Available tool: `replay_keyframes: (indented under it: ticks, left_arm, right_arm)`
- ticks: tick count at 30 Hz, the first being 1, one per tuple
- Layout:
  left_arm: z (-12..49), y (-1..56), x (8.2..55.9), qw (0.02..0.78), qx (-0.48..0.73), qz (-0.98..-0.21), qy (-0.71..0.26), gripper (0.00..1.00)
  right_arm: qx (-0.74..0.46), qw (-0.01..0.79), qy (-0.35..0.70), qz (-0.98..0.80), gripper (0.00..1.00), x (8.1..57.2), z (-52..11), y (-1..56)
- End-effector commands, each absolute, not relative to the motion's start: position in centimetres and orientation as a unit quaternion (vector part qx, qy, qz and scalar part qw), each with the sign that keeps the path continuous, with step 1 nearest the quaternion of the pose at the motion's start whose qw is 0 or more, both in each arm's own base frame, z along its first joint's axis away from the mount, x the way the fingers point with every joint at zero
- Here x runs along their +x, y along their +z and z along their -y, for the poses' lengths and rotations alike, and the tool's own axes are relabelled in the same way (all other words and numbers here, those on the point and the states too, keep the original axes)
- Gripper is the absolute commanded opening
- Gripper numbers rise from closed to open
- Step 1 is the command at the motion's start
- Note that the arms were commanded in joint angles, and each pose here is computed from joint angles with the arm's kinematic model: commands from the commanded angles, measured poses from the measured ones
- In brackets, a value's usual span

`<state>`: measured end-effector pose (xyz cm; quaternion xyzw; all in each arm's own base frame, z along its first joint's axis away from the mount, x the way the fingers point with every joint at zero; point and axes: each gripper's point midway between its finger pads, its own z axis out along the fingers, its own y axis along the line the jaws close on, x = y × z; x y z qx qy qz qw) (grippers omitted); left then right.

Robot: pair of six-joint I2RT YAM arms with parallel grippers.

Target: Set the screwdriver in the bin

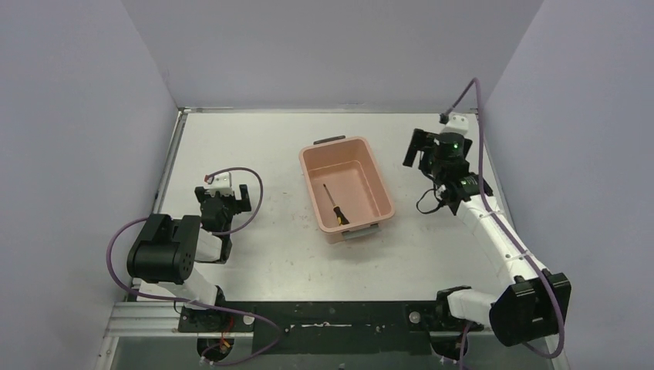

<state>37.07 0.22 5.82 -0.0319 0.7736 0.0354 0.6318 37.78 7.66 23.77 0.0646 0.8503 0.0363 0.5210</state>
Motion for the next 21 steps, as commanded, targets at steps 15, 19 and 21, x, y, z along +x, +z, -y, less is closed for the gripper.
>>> replay_keyframes:
  ticks: [15,19,21]
  left_arm:
    - [-0.2,7.3,38.1,0.654,-0.038,-0.755,0.029,0.97]
    - [-0.2,7.3,38.1,0.653,-0.038,-0.756,0.029,0.97]
    - [-0.2,7.3,38.1,0.653,-0.038,-0.756,0.029,0.97]
  right_arm:
    - [0.09,0.7,-0.018,-0.708,1.0,34.1,2.1,15.6]
    - [0.09,0.693,-0.02,-0.715,1.0,34.1,2.2,14.8]
    - [0.09,0.693,-0.02,-0.715,1.0,34.1,2.2,14.6]
